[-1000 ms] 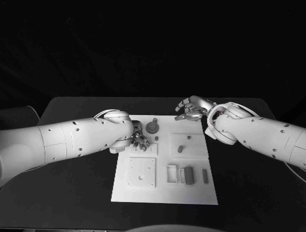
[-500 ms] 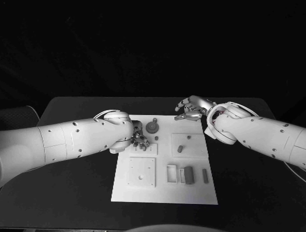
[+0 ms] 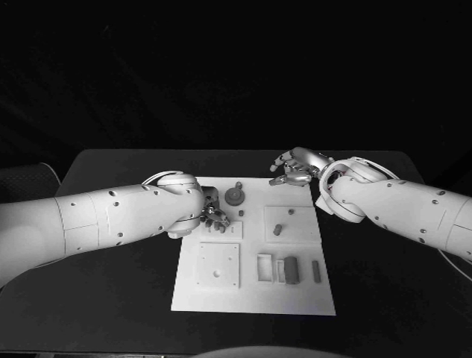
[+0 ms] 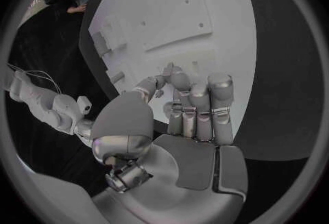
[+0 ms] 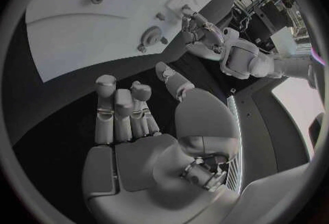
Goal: Assemble the parts on the task board
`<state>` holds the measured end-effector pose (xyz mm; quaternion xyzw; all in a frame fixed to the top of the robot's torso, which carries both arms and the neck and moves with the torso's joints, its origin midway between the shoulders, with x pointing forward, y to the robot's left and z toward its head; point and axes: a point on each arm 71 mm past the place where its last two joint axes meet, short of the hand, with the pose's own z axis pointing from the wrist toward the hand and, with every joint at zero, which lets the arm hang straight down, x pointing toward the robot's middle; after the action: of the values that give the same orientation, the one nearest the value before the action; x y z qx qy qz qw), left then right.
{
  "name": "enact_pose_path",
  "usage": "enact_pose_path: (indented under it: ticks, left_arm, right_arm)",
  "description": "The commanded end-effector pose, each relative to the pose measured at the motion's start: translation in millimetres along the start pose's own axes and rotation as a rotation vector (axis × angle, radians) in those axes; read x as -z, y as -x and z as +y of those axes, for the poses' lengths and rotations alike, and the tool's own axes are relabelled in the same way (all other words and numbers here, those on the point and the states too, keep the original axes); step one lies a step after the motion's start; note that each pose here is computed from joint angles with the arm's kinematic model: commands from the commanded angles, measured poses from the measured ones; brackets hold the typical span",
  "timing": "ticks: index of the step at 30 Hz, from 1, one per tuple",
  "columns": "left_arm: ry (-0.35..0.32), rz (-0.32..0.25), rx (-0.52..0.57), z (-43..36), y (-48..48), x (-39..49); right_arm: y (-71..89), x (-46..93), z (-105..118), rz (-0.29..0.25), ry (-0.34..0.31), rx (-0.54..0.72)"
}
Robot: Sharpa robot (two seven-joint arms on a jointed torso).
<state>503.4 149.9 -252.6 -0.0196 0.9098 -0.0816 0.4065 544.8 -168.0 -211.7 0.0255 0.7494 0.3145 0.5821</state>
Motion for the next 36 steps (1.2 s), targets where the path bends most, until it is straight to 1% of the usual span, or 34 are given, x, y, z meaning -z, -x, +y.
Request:
enact_pose_path:
  ticks: [1, 10, 13, 26, 36]
  left_arm:
    - [-0.01, -0.029, 0.003, 0.5, 1.4, 0.6]
    - [-0.007, -0.045, 0.018, 6.5, 2.7, 2.2]
    - [-0.008, -0.05, 0.022, 7.4, 3.0, 2.7]
    - [-0.024, -0.044, 0.016, 1.9, 1.0, 3.9]
    - [-0.033, -0.045, 0.009, -0.9, -0.2, 5.0]
  right_arm:
    - [-0.8, -0.1, 0.6, 0.012, 0.006, 0.0]
    - [-0.2, 0.2, -0.7, 0.01, 0.003, 0.0]
    - [-0.3, 0.2, -0.6, 0.01, 0.003, 0.0]
    - [-0.4, 0.3, -0.7, 0.012, 0.003, -0.001]
    - [-0.5, 0.4, -0.4, 0.013, 0.004, -0.001]
